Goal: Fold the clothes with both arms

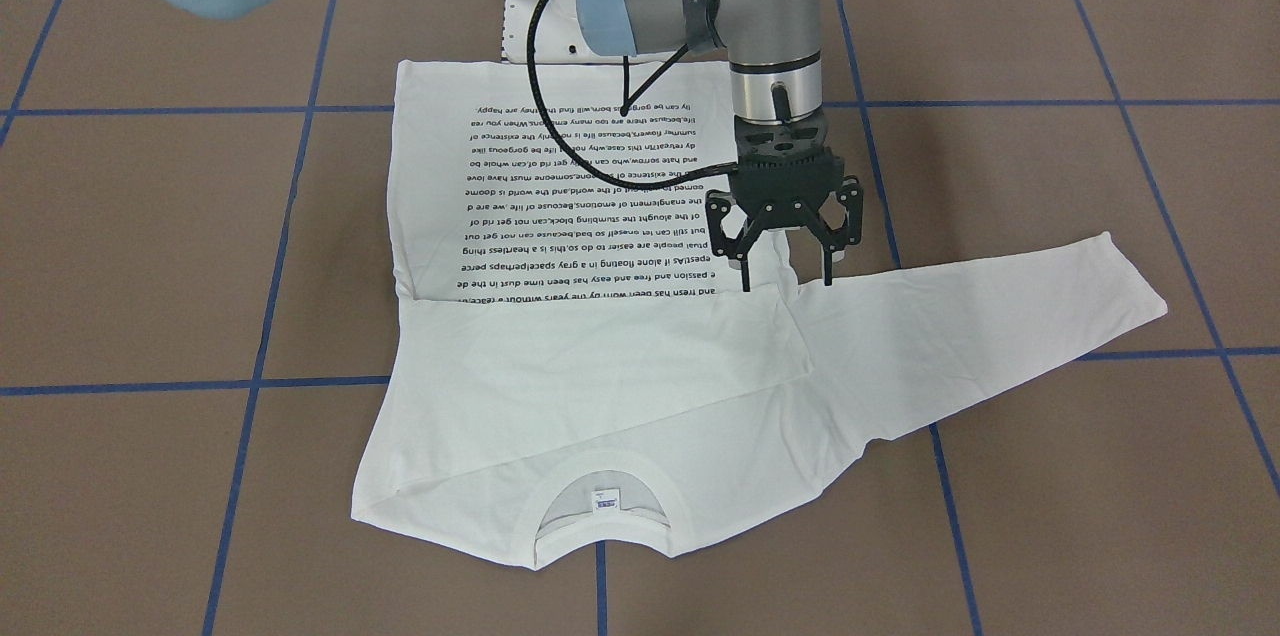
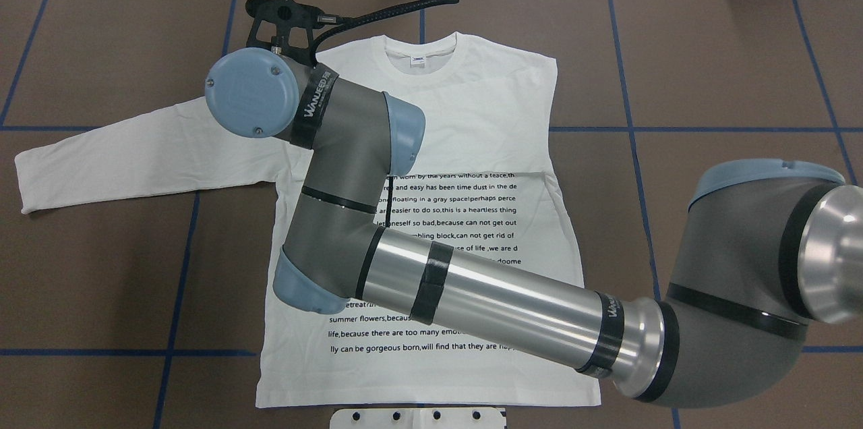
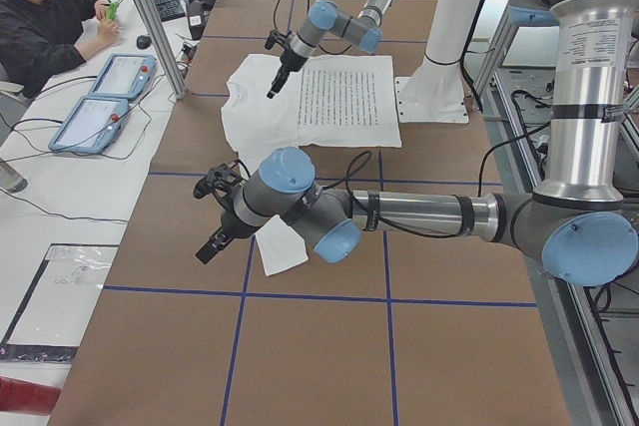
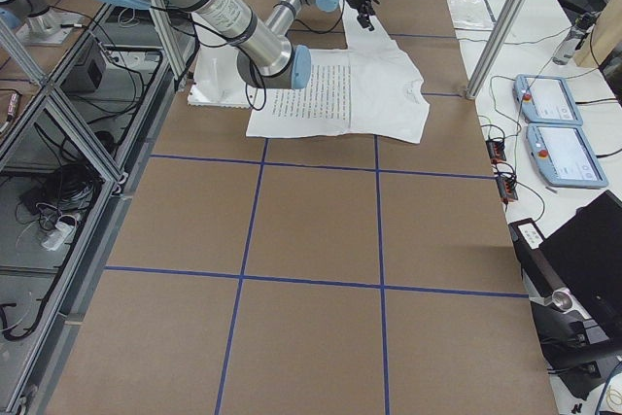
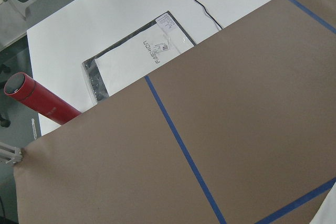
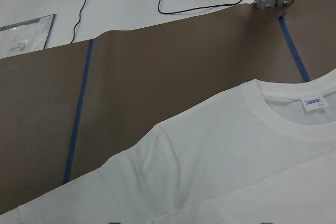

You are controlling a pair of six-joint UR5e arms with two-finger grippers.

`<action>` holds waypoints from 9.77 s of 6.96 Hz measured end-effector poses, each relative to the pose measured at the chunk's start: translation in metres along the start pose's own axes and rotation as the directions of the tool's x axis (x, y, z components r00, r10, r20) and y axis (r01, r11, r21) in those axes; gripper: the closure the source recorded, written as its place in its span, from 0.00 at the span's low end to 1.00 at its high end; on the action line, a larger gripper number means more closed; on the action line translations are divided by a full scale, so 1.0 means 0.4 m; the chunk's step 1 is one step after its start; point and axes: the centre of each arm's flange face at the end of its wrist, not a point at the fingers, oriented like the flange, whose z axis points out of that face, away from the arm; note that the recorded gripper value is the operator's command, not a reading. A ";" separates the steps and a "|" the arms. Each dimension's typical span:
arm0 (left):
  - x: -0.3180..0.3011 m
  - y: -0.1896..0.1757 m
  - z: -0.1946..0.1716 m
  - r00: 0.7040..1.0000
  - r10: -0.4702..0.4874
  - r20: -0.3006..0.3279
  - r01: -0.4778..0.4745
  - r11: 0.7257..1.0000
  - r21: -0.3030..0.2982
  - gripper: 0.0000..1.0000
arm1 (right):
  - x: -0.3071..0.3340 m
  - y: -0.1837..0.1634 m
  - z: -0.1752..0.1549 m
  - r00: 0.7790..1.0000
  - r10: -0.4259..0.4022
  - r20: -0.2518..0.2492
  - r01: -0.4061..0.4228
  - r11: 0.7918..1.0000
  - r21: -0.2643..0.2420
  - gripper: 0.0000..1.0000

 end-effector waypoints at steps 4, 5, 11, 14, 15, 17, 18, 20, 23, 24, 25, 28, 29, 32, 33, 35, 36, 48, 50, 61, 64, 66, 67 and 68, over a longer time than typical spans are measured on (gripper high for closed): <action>0.258 -0.007 0.142 0.985 -0.028 -0.171 0.032 0.999 0.018 0.00 | 0.408 -0.353 -0.068 0.993 -0.074 -0.088 0.058 0.983 -0.176 0.00; 0.335 0.052 0.166 0.968 -0.105 -0.230 0.109 0.994 0.005 0.00 | 0.588 -0.392 -0.122 0.988 -0.134 -0.073 0.117 0.971 -0.208 0.00; 0.525 0.350 0.283 0.960 -0.123 -0.251 0.095 0.988 -0.121 0.01 | 1.008 -0.455 -0.279 0.964 -0.263 -0.021 0.250 0.935 -0.250 0.00; 0.534 0.386 0.364 0.971 -0.110 -0.211 0.079 0.985 -0.151 0.38 | 1.021 -0.451 -0.276 0.964 -0.263 -0.026 0.249 0.935 -0.251 0.00; 0.539 0.390 0.374 0.971 -0.106 -0.212 0.073 0.985 -0.157 0.40 | 1.022 -0.451 -0.276 0.964 -0.263 -0.026 0.249 0.936 -0.251 0.00; 0.540 0.403 0.376 0.973 -0.074 -0.218 0.040 0.986 -0.159 0.39 | 1.023 -0.451 -0.275 0.964 -0.263 -0.028 0.248 0.936 -0.250 0.00; 0.538 0.408 0.375 0.974 -0.064 -0.218 0.029 0.987 -0.160 0.39 | 1.024 -0.451 -0.274 0.964 -0.263 -0.029 0.248 0.936 -0.250 0.00; 0.535 0.417 0.378 0.974 -0.059 -0.217 0.023 0.986 -0.166 0.40 | 1.023 -0.450 -0.273 0.964 -0.263 -0.030 0.248 0.936 -0.249 0.00; 0.528 0.433 0.386 0.976 -0.056 -0.212 0.017 0.984 -0.177 1.00 | 1.024 -0.451 -0.272 0.964 -0.264 -0.033 0.248 0.937 -0.247 0.00; 0.529 0.431 0.384 0.975 -0.052 -0.215 0.015 0.985 -0.172 1.00 | 1.024 -0.451 -0.272 0.964 -0.264 -0.034 0.248 0.937 -0.247 0.00; 0.532 0.426 0.380 0.974 -0.048 -0.222 0.012 0.987 -0.161 1.00 | 1.024 -0.451 -0.273 0.964 -0.263 -0.034 0.247 0.937 -0.246 0.00; 0.558 0.373 0.359 0.966 -0.031 -0.256 0.004 0.994 -0.105 1.00 | 1.020 -0.451 -0.276 0.967 -0.253 -0.033 0.238 0.941 -0.243 0.00; 0.577 0.318 0.341 0.963 -0.022 -0.269 0.006 0.998 -0.059 1.00 | 1.019 -0.450 -0.277 0.967 -0.252 -0.032 0.237 0.941 -0.242 0.00; 0.609 0.001 0.317 0.956 -0.059 -0.287 0.092 0.991 0.102 1.00 | 1.019 -0.449 -0.274 0.967 -0.251 -0.032 0.236 0.941 -0.244 0.00; 0.648 -0.133 0.325 0.949 -0.103 -0.297 0.141 0.984 0.111 1.00 | 1.020 -0.449 -0.273 0.968 -0.250 -0.033 0.235 0.941 -0.245 0.00; 0.768 -0.423 0.321 0.928 -0.199 -0.314 0.236 0.968 0.084 1.00 | 1.021 -0.449 -0.272 0.968 -0.250 -0.035 0.234 0.941 -0.245 0.00; 0.854 -0.555 0.296 0.907 -0.264 -0.328 0.297 0.954 0.051 1.00 | 1.021 -0.450 -0.272 0.968 -0.250 -0.035 0.234 0.941 -0.245 0.00; 2.000 -0.542 0.122 0.711 -0.422 -0.563 0.443 0.890 -0.108 0.00 | 1.046 -0.438 -0.280 0.976 -0.214 -0.048 0.197 0.949 -0.245 0.00; 1.997 -0.539 0.117 0.681 -0.414 -0.604 0.455 0.886 -0.094 0.00 | 1.046 -0.435 -0.277 0.976 -0.214 -0.049 0.196 0.949 -0.248 0.00; 0.975 -0.562 0.144 0.919 0.067 -0.389 -0.062 0.998 0.023 0.00 | 0.449 0.076 0.055 0.908 -0.323 -0.267 0.242 0.924 -0.297 0.11; 0.962 -0.561 0.141 0.920 0.066 -0.386 -0.061 0.998 0.025 0.00 | 0.374 0.175 0.133 0.881 -0.365 -0.301 0.265 0.908 -0.324 0.25; 0.963 -0.562 0.140 0.920 0.065 -0.386 -0.060 0.998 0.025 0.00 | 0.381 0.211 0.163 0.885 -0.368 -0.285 0.272 0.906 -0.325 0.27; 0.964 -0.562 0.140 0.920 0.065 -0.387 -0.060 0.998 0.025 0.00 | 0.381 0.220 0.166 0.887 -0.369 -0.279 0.274 0.905 -0.325 0.34; 0.965 -0.562 0.141 0.920 0.065 -0.387 -0.060 0.998 0.025 0.00 | 0.380 0.229 0.168 0.887 -0.371 -0.276 0.276 0.904 -0.328 0.45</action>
